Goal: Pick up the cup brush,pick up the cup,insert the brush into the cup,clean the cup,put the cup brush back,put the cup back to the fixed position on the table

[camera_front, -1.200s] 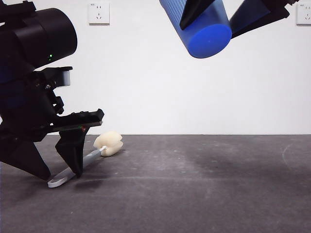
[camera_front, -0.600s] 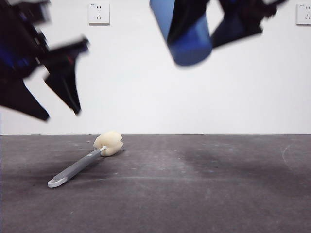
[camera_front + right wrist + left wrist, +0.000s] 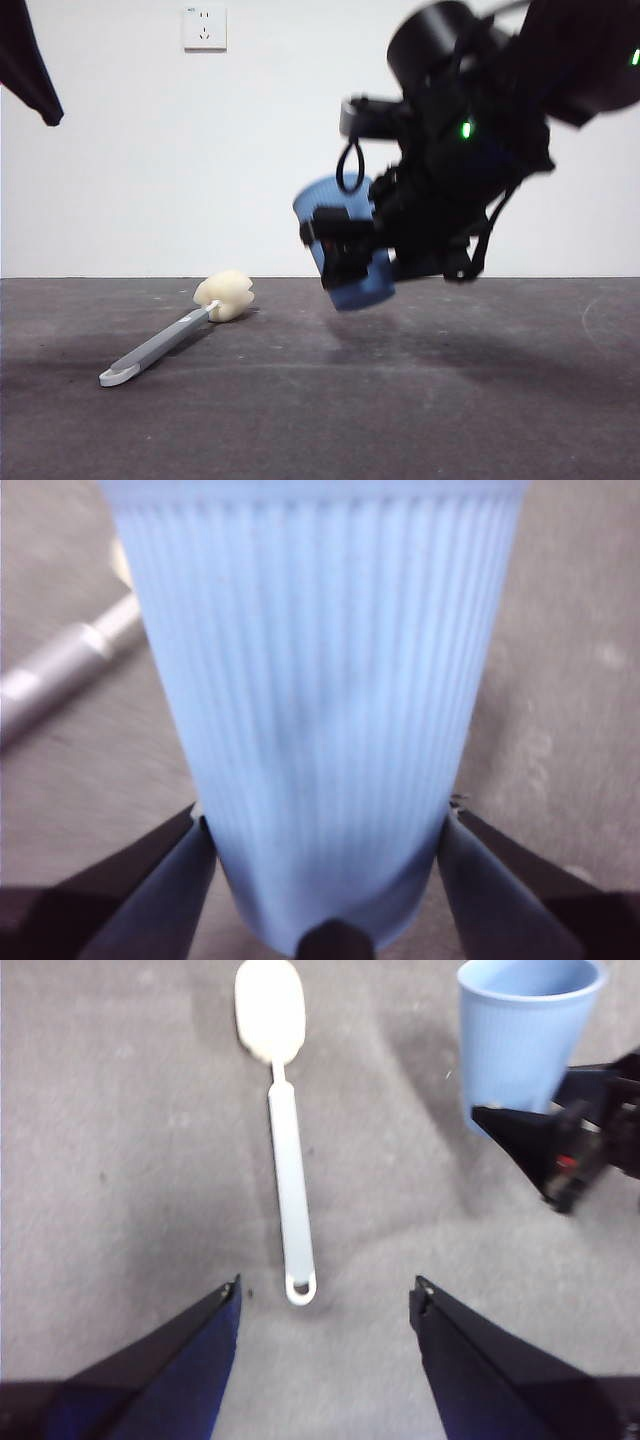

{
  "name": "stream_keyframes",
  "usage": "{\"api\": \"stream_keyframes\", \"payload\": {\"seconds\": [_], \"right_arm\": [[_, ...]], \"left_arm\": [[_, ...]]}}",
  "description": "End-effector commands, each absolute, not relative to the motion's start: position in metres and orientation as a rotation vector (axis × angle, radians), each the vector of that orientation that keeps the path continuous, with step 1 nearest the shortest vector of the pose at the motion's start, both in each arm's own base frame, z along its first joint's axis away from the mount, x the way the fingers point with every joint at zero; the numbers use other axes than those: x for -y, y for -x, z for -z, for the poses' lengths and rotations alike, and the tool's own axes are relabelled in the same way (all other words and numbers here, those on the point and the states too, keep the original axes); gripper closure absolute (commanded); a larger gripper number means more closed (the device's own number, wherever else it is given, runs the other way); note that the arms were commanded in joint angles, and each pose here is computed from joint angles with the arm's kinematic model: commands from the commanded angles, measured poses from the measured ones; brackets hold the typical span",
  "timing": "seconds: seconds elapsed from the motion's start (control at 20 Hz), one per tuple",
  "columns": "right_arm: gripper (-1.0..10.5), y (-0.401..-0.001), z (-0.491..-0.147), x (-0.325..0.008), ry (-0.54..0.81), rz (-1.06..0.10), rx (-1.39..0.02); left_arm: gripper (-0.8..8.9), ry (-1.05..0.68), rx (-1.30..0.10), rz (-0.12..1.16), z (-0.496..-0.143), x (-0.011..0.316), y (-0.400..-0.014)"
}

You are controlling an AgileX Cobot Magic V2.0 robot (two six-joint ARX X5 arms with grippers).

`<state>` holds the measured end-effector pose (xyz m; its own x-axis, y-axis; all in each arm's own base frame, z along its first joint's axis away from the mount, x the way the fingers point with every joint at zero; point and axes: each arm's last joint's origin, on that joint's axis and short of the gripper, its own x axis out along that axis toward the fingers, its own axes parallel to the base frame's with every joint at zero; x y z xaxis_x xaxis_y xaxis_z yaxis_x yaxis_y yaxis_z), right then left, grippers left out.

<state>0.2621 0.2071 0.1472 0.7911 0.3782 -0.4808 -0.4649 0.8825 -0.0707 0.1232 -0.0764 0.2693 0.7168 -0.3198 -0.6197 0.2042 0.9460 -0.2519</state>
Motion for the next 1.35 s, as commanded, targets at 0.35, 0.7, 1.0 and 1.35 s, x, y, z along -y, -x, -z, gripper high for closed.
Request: {"api": "stream_keyframes", "payload": {"seconds": [0.35,0.7,1.0,1.35], "right_arm": [[9.6,-0.28,-0.126,-0.188,0.158,-0.43,-0.519],[9.6,-0.281,-0.112,-0.182,0.161,-0.447,-0.613],[8.6,-0.273,-0.102,-0.179,0.204,-0.44,-0.744],[5.8,-0.269,-0.102,-0.181,0.196,-0.492,-0.774]], "left_arm": [[5.21,0.126,-0.712,0.273,-0.269,0.075,-0.123],[5.22,0.122,-0.712,0.274,-0.269,0.075,-0.123],[5.3,0.09,-0.699,0.259,-0.269,0.075,-0.123],[5.3,0.089,-0.7,0.26,-0.269,0.075,-0.123]]}}
